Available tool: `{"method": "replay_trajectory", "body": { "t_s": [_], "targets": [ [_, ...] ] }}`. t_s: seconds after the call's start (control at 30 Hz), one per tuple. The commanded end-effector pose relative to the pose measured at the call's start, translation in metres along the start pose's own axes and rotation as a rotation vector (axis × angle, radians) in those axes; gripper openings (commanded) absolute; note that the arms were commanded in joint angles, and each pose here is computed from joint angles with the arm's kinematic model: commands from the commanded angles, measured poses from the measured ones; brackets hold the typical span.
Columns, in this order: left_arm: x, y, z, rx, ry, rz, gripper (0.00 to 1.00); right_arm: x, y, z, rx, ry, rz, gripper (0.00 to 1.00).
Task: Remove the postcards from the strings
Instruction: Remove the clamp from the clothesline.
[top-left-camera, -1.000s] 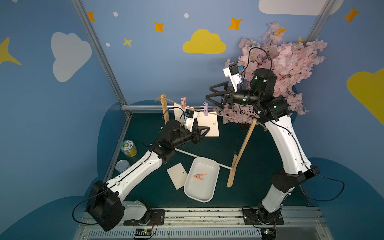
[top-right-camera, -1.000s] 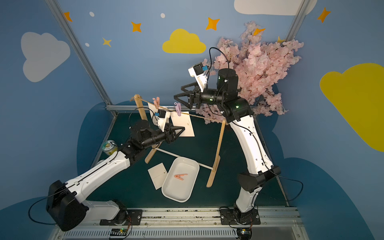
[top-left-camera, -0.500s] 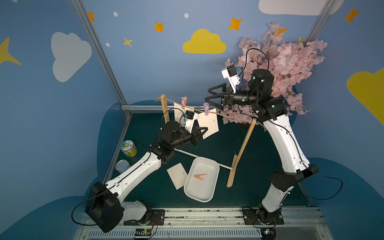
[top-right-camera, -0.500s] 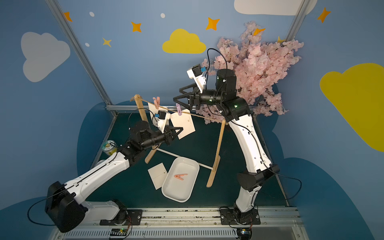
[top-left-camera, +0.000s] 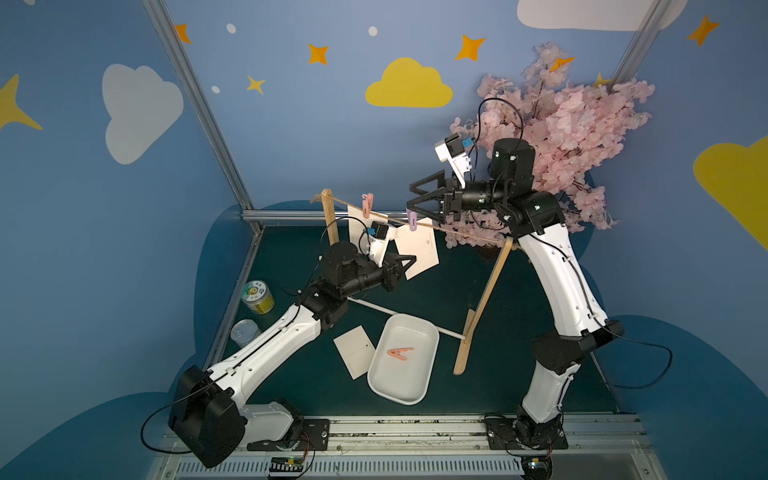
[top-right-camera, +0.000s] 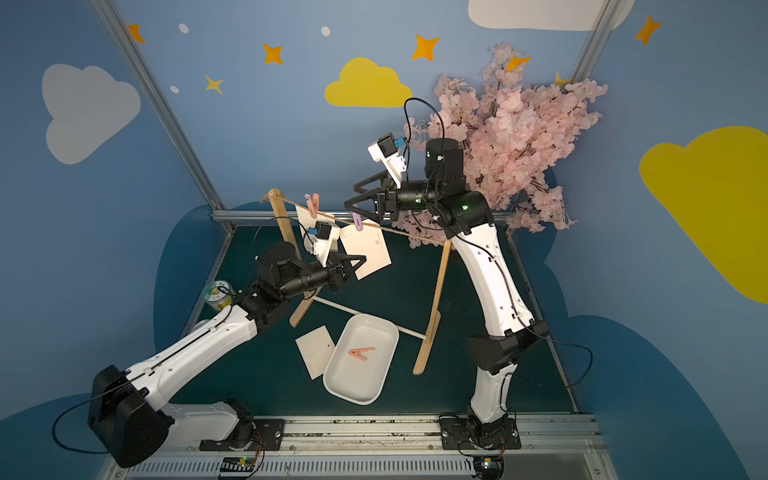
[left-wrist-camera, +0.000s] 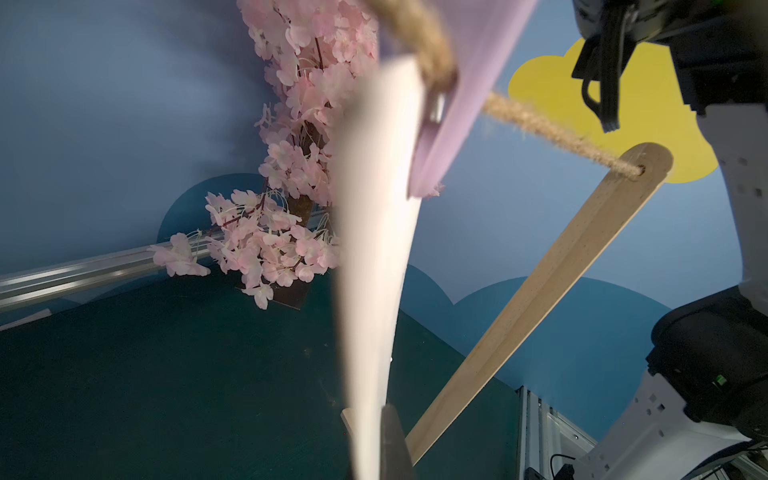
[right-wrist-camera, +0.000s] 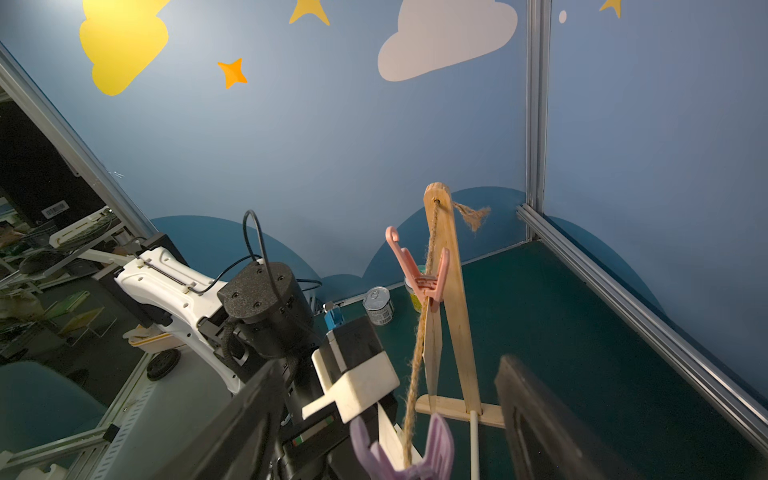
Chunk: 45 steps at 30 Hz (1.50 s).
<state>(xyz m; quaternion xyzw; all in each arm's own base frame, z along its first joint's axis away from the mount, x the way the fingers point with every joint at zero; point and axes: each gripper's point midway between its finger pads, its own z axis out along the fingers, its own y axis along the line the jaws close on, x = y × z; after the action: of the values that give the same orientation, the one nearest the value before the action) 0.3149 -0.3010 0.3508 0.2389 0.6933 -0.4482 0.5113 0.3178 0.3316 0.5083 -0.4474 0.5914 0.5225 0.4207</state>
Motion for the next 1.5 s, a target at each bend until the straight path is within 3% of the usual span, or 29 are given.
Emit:
{"method": "replay_trajectory", "body": {
  "t_s": [0.0,1.2,1.47],
  "targets": [
    [-0.005,-0.006,-0.006,0.016,-0.010,0.023,0.03,0.004,0.001,0.003,-0.028,0.013,0.009,0.81],
    [-0.001,-0.005,-0.008,0.012,0.003,0.025,0.03,0.031,0.009,0.023,-0.168,0.076,0.071,0.77],
    [0.000,-0.004,-0.008,0.012,0.006,0.023,0.03,0.032,0.014,0.023,-0.192,0.078,0.066,0.66]
  ]
}}
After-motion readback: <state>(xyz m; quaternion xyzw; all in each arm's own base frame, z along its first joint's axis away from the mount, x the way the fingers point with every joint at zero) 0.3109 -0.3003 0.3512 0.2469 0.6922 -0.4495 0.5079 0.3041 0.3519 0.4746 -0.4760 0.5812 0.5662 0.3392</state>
